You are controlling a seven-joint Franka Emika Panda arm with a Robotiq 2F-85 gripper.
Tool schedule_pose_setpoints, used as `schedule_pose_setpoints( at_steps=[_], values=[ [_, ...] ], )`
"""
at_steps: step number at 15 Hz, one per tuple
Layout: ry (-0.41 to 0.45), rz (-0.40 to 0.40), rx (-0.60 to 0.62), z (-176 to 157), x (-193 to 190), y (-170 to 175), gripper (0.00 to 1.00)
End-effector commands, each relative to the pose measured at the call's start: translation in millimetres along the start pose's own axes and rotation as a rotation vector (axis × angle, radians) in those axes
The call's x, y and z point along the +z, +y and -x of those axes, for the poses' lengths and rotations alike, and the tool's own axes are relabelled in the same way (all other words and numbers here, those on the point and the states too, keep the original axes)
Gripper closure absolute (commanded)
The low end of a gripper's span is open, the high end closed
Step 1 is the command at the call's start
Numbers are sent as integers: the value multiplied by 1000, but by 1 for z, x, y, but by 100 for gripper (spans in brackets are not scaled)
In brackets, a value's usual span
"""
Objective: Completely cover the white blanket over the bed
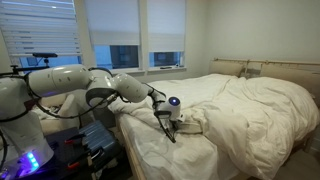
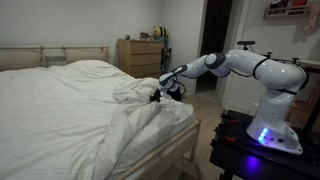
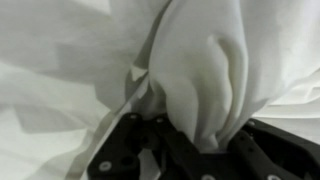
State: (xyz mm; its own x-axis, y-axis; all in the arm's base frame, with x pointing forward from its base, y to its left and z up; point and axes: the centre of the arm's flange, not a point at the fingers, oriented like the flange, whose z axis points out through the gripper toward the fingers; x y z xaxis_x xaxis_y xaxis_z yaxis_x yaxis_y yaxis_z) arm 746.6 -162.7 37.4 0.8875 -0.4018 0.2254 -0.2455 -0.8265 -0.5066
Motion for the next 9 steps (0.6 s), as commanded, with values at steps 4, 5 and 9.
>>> schedule_pose_setpoints(
  at_steps=[4, 5, 9],
  values=[
    [-297, -20, -32, -11, -75, 43, 98],
    [-334, -30, -32, -11, -79, 46, 98],
    [-458, -42, -39, -14, -85, 45, 98]
  ],
)
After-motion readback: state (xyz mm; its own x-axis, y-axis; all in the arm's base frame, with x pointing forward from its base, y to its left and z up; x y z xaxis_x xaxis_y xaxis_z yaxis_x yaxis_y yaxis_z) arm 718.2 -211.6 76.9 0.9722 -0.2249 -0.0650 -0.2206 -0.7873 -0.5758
